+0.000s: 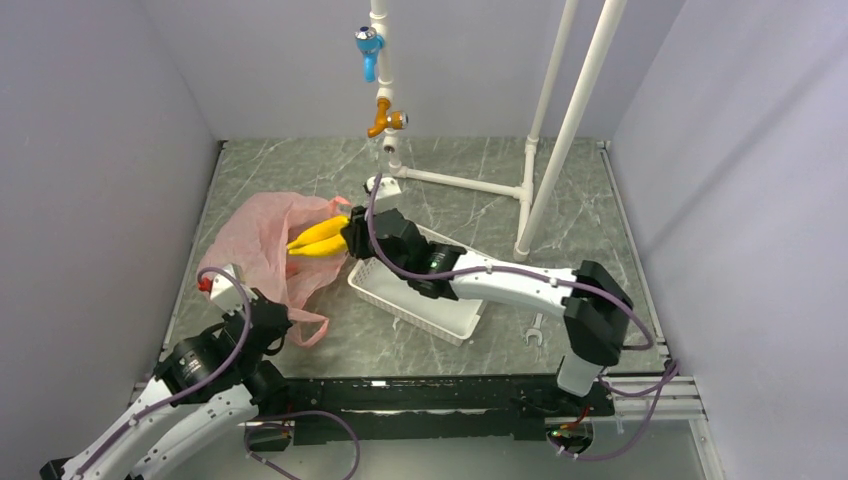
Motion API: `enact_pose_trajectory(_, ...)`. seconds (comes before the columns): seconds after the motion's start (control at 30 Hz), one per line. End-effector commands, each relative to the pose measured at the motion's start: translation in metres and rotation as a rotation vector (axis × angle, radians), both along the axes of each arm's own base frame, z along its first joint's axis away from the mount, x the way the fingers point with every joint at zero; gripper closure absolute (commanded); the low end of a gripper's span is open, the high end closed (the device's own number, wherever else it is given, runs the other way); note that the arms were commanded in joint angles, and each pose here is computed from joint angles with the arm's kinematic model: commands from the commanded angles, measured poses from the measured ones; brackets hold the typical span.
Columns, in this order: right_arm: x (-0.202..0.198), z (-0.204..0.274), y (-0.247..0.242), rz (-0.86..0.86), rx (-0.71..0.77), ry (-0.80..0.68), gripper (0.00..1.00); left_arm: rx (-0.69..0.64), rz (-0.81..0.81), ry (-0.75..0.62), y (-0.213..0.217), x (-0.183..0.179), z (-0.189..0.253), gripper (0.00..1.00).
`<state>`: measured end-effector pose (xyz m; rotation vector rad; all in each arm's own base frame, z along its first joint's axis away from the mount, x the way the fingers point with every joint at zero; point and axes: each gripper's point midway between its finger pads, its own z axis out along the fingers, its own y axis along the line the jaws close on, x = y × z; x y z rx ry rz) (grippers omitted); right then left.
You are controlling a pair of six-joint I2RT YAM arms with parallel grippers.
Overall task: Take the fake fruits out of the plastic bag
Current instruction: Take out the fake fruit from the plastic bag, then place the fake fruit in the bin.
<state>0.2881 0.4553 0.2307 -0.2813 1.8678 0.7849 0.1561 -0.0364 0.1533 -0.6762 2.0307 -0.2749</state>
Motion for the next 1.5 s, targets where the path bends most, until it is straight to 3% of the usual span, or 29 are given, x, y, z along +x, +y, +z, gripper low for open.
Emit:
enact_pose_trajectory(0.0, -0.005, 0.024, -0.032, -0.053, -0.065, -0.094, 1.0, 0.002, 0.024, -0.032, 0.006, 0.002, 0.007, 1.0)
enact_pose_trajectory(0.33, -0.03, 0.035, -0.115, -0.124, -0.114, -0.112, 1.0, 0.019, 0.039, -0.049, 0.018, -0.004, 0.011, 1.0)
enact_pose_trajectory(0.57, -0.041, 0.03, -0.199, -0.14, 0.064, -0.021, 1.0, -0.005, 0.0, -0.076, 0.015, -0.005, 0.024, 1.0)
enact_pose_trajectory(0.7, -0.034, 0.006, -0.229, -0.211, 0.057, 0.039, 1.0, 0.038, 0.024, -0.096, 0.033, -0.012, 0.048, 1.0)
enact_pose_trajectory(1.03, -0.014, -0.018, -0.22, -0.208, 0.129, 0.117, 1.0, 0.033, -0.023, -0.166, 0.04, -0.019, 0.068, 1.0)
enact_pose_trajectory(1.23, 0.001, -0.032, -0.214, -0.184, 0.22, 0.18, 1.0, 0.073, 0.027, -0.168, 0.062, -0.028, 0.078, 1.0)
enact_pose_trajectory(1.47, 0.016, -0.053, -0.216, -0.148, 0.275, 0.251, 1.0, 0.004, 0.09, -0.195, 0.077, -0.038, 0.068, 1.0)
